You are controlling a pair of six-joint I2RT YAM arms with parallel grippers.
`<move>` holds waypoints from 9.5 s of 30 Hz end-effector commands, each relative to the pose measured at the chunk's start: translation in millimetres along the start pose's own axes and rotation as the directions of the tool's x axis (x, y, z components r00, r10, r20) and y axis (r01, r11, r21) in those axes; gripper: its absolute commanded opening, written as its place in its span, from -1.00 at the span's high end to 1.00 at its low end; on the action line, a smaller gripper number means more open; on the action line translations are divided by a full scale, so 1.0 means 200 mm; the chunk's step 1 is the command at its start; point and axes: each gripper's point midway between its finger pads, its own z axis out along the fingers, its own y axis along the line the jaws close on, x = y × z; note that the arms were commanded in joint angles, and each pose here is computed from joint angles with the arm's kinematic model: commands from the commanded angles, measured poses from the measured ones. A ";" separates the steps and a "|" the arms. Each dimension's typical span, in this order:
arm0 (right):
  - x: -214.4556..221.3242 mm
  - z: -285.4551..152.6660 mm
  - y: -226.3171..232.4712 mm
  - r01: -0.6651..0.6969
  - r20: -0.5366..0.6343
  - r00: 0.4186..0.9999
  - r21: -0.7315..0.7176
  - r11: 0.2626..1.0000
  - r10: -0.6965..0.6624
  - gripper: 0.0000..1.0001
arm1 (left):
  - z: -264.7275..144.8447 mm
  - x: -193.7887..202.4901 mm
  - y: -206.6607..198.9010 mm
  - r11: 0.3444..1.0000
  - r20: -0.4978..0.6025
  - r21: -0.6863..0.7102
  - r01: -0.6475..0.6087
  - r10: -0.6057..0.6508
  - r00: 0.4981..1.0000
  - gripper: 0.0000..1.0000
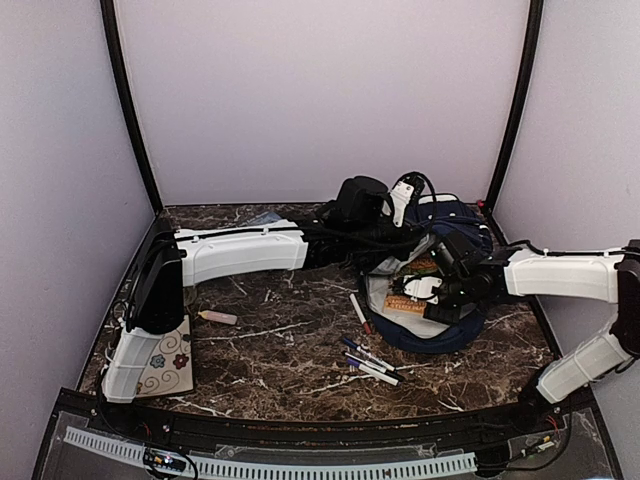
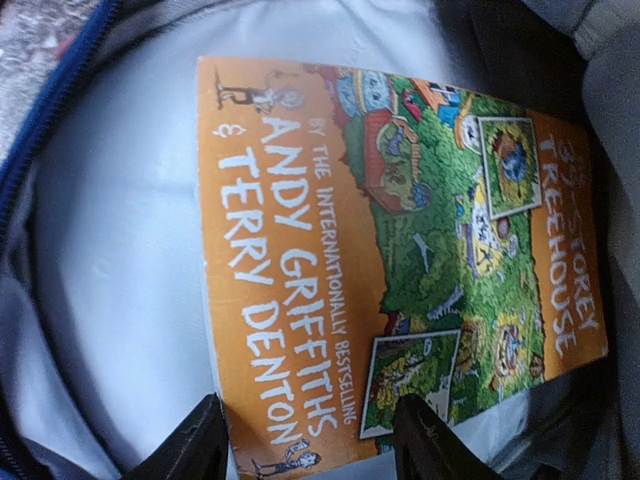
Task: Pack the student bag
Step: Adjust the book in the largest pocket of the bag, then place the largest pocket of the bag in the student bag, then move the book to the center of the board, then pick up the book at the center of the board.
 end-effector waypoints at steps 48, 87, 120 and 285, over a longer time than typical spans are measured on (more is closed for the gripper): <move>-0.04 0.27 -0.63 0.102 -0.071 0.994 0.466 0.879 -0.078 -0.07 | -0.24 -0.45 -0.17 0.993 0.168 0.114 0.009 -0.028 0.985 1.00; -0.44 -1.06 -0.20 0.123 0.458 0.889 -0.217 0.968 -0.010 -0.22 | -0.19 0.28 -0.06 0.979 -0.239 0.068 0.192 -0.171 0.956 0.41; -1.15 0.06 -0.50 -0.347 0.406 0.769 -0.383 0.856 0.494 -0.19 | -1.06 0.53 1.90 0.468 0.125 -0.728 0.502 -0.629 0.768 -0.48; -1.08 0.50 0.18 -0.421 -0.055 0.832 -0.709 0.566 0.552 -0.17 | -0.86 0.49 0.68 0.451 0.198 0.116 0.885 -0.884 0.424 0.68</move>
